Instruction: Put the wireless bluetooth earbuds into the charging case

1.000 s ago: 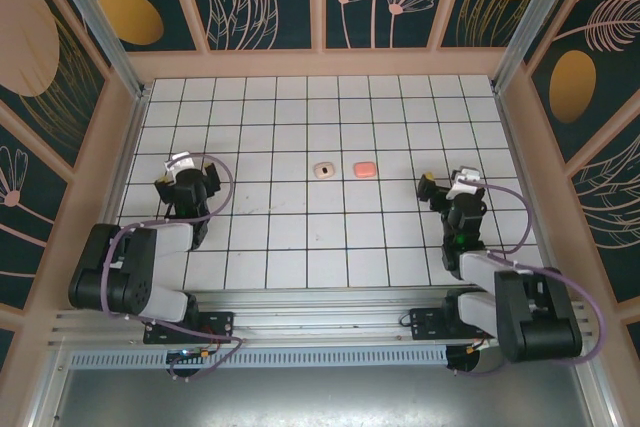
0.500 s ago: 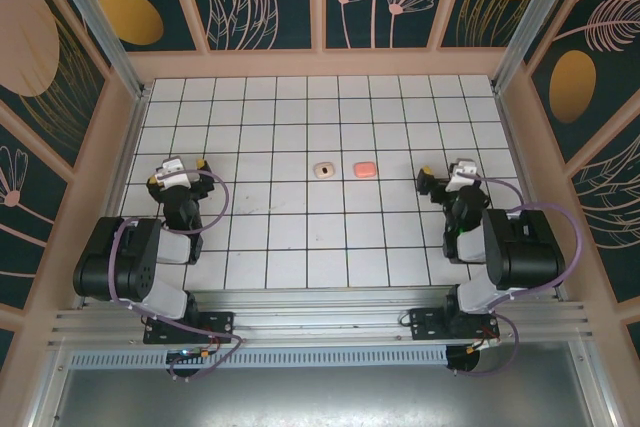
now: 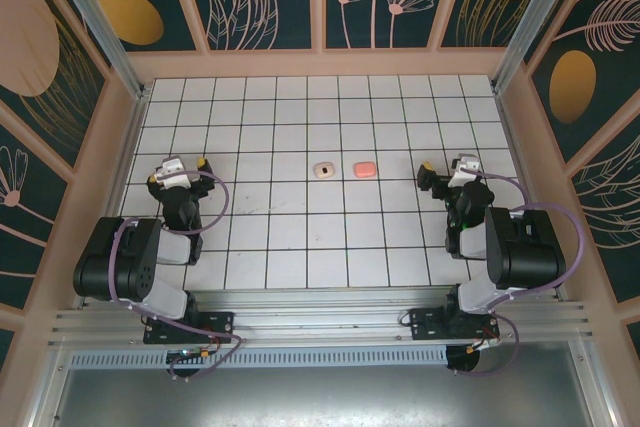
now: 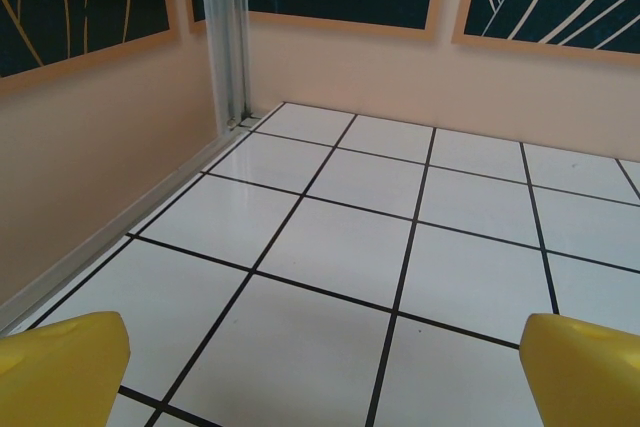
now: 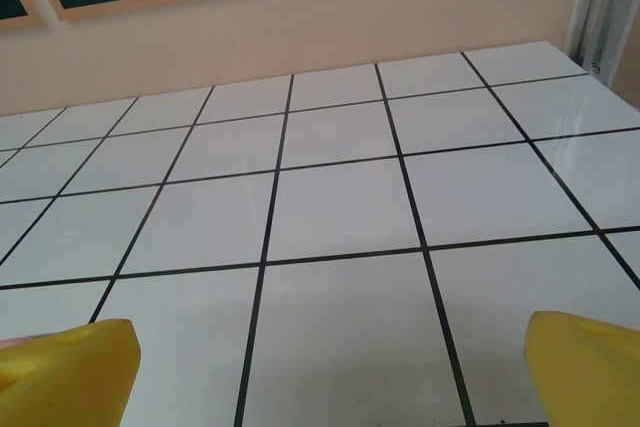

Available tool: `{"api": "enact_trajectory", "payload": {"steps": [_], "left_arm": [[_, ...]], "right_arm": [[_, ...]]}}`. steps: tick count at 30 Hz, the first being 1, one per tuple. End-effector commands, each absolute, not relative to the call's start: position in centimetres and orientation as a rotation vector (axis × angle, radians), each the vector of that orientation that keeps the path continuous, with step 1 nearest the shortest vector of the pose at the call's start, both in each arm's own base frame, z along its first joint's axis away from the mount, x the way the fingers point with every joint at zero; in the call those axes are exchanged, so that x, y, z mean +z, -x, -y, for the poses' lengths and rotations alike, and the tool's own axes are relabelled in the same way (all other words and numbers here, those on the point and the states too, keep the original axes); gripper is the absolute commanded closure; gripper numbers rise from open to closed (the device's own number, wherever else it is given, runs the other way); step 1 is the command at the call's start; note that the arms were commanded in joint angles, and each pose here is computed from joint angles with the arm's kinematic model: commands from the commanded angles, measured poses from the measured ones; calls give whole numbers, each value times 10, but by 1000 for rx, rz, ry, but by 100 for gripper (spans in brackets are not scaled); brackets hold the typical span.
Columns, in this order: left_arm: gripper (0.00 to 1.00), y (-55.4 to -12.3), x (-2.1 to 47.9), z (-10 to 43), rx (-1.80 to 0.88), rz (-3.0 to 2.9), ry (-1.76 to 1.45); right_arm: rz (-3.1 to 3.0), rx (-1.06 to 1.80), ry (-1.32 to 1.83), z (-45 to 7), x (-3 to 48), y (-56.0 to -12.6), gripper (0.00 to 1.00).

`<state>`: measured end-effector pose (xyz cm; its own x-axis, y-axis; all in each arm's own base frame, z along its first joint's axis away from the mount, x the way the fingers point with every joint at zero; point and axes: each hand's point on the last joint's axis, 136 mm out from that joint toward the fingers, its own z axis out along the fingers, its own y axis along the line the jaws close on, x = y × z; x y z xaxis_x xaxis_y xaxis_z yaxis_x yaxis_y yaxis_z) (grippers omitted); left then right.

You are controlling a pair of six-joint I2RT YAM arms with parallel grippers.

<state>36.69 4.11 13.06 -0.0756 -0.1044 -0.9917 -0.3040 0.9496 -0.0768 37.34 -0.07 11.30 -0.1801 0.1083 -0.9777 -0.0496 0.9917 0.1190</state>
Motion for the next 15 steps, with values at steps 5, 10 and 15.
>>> {"api": "enact_trajectory", "payload": {"steps": [5, 10, 15], "left_arm": [[1, -366, 139, -40, 160, -1613, 306], [1, -369, 138, -40, 157, -1621, 305], [1, -367, 139, -40, 157, -1615, 302]], "right_arm": [[-1716, 148, -41, 0, 121, -377, 1], [-1714, 147, -42, 1, 122, -377, 1], [-1714, 147, -42, 1, 122, -376, 1]]}}
